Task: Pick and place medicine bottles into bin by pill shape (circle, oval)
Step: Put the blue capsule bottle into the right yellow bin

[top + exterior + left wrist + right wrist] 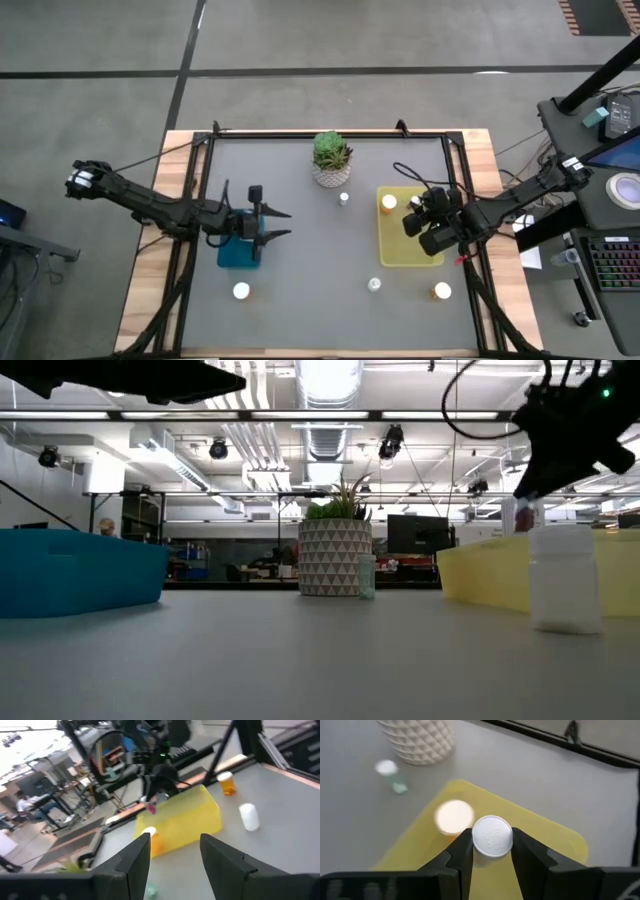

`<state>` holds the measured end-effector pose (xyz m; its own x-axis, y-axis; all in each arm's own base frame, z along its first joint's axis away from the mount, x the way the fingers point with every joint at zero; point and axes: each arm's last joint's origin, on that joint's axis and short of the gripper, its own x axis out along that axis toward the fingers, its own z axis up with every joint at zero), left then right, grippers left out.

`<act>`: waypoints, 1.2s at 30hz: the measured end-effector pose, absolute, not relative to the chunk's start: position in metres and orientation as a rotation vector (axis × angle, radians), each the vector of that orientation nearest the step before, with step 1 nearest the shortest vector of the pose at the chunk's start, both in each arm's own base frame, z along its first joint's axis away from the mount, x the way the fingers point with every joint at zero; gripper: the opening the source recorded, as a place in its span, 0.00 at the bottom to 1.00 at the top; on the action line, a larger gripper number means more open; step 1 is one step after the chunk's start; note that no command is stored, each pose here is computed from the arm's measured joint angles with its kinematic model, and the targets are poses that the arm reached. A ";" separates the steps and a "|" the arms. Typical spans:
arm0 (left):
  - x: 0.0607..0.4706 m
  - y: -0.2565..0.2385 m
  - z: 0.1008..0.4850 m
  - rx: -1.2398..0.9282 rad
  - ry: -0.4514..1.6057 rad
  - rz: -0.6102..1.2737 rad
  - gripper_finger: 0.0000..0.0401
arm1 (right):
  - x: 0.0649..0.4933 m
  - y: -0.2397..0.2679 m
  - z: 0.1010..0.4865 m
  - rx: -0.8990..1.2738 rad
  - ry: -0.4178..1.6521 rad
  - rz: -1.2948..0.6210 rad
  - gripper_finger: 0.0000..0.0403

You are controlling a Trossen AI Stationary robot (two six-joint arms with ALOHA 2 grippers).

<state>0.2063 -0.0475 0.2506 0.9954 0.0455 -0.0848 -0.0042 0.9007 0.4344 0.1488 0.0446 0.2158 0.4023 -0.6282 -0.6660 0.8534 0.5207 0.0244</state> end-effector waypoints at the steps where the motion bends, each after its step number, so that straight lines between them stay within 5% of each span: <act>1: 0.208 -0.048 0.248 0.452 0.105 0.010 0.39 | 0.147 0.043 0.212 0.392 0.660 -0.976 0.27; 36: 0.230 -0.047 0.235 0.440 0.168 0.010 0.39 | 0.123 0.026 0.171 0.445 0.629 -1.098 0.27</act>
<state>0.2300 -0.0468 0.2346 0.9861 0.0462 -0.1597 0.0264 0.9050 0.4246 0.1227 0.0261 0.1714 0.3120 -0.6770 -0.6666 0.9173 0.3972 0.0260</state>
